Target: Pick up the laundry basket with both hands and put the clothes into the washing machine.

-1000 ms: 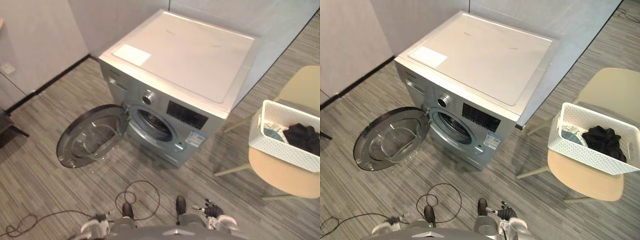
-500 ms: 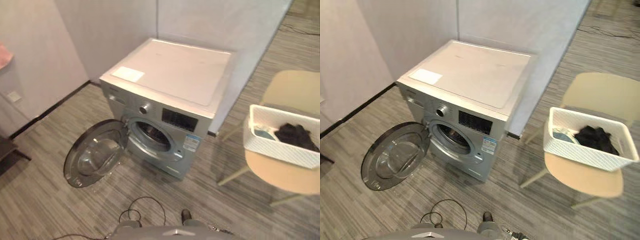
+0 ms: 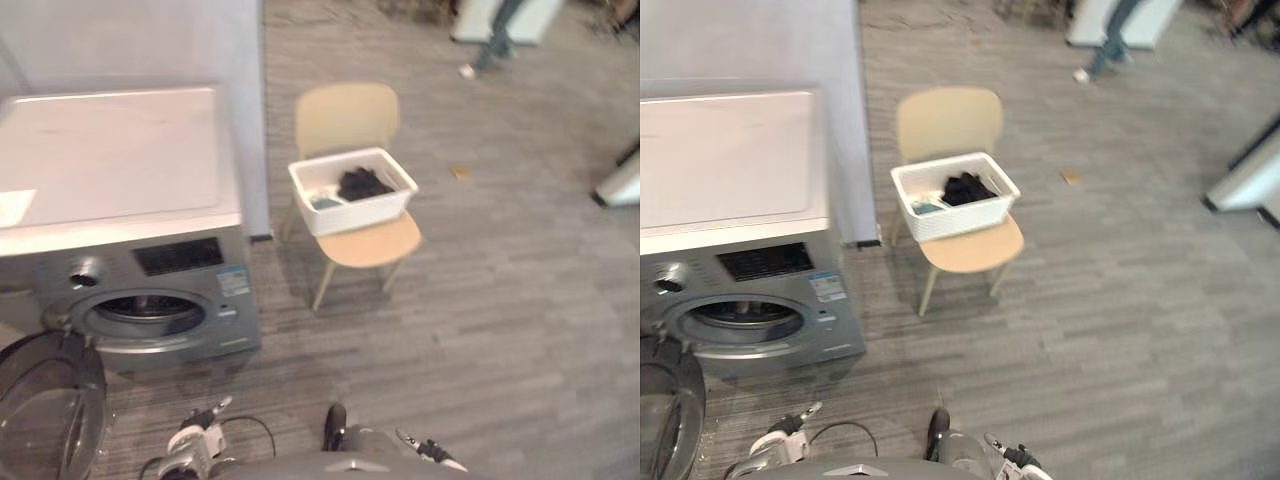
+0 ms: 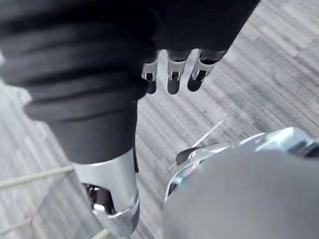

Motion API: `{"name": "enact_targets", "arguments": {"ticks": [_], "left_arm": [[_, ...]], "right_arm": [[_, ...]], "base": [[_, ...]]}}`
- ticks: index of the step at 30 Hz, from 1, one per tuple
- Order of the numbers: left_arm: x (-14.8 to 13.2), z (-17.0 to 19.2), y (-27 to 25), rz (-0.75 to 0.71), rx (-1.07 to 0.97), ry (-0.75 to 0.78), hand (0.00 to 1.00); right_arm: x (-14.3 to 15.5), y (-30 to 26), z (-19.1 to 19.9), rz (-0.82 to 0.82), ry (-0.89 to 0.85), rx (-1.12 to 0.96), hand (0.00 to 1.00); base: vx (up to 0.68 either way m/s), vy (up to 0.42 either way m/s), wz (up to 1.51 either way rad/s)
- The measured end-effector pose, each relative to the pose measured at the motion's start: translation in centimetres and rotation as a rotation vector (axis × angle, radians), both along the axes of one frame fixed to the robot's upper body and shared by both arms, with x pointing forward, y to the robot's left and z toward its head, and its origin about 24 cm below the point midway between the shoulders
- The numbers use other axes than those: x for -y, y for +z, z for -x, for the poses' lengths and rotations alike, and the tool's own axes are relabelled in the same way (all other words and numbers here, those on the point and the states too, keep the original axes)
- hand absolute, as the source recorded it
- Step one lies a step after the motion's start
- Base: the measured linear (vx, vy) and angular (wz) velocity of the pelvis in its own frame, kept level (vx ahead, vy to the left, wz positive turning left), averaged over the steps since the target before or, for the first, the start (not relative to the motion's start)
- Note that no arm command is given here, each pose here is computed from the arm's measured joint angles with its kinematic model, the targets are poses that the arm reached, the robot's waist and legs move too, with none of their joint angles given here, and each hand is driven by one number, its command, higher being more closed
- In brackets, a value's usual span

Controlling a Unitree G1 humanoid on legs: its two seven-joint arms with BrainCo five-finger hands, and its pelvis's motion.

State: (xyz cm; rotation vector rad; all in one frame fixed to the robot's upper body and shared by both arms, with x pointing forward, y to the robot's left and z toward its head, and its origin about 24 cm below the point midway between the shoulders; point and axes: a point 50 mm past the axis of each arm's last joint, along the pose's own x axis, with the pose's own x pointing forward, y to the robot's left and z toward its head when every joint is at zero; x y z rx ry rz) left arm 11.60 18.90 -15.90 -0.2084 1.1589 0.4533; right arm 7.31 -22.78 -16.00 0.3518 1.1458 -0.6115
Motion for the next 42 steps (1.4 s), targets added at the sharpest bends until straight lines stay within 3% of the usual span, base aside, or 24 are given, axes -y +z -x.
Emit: {"name": "enact_targets", "arguments": {"ticks": [6, 12, 14, 17, 28, 32, 36, 42], "left_arm": [[0.5, 0.5, -0.3, 0.015, -0.034, -0.021, 0.0], [-2.0, 2.8, -0.5, -0.024, -0.062, 0.119, 0.0], [-2.9, 2.2, 0.0, -0.059, -0.016, 0.133, 0.0], [-1.6, 2.2, -0.2, -0.018, -0.01, 0.15, 0.0], [-1.0, 5.5, -0.9, 0.025, -0.088, 0.258, 0.0], [-2.3, 5.6, -0.8, -0.021, -0.116, 0.171, 0.0], [-2.7, 4.1, -0.4, -0.042, -0.085, 0.113, 0.0], [-0.6, 1.1, -0.1, -0.018, -0.011, 0.033, 0.0]], "right_arm": [[0.5, -0.9, 4.9, -0.04, -0.166, -0.13, 0.0], [0.5, -0.9, 4.7, -0.045, -0.223, -0.115, 0.0], [0.9, -0.5, 3.6, -0.015, -0.207, -0.078, 0.0], [2.2, 0.6, -0.3, 0.061, -0.108, 0.018, 0.0], [0.2, 1.6, -5.7, 0.059, 0.064, 0.13, 0.0], [-2.0, 0.7, -4.4, -0.007, 0.14, 0.105, 0.0], [-1.9, 0.5, -3.6, 0.004, 0.172, 0.075, 0.0], [-1.4, 0.5, -2.6, 0.009, 0.11, 0.072, 0.0]], "base": [[0.01, -0.135, 0.03], [0.09, -0.225, -0.08], [0.15, -0.211, -0.32], [0.15, -0.073, -0.43], [0.32, 0.049, -0.26], [0.34, 0.056, 0.08], [0.32, -0.092, 0.34], [0.23, -0.325, 0.69]]}}
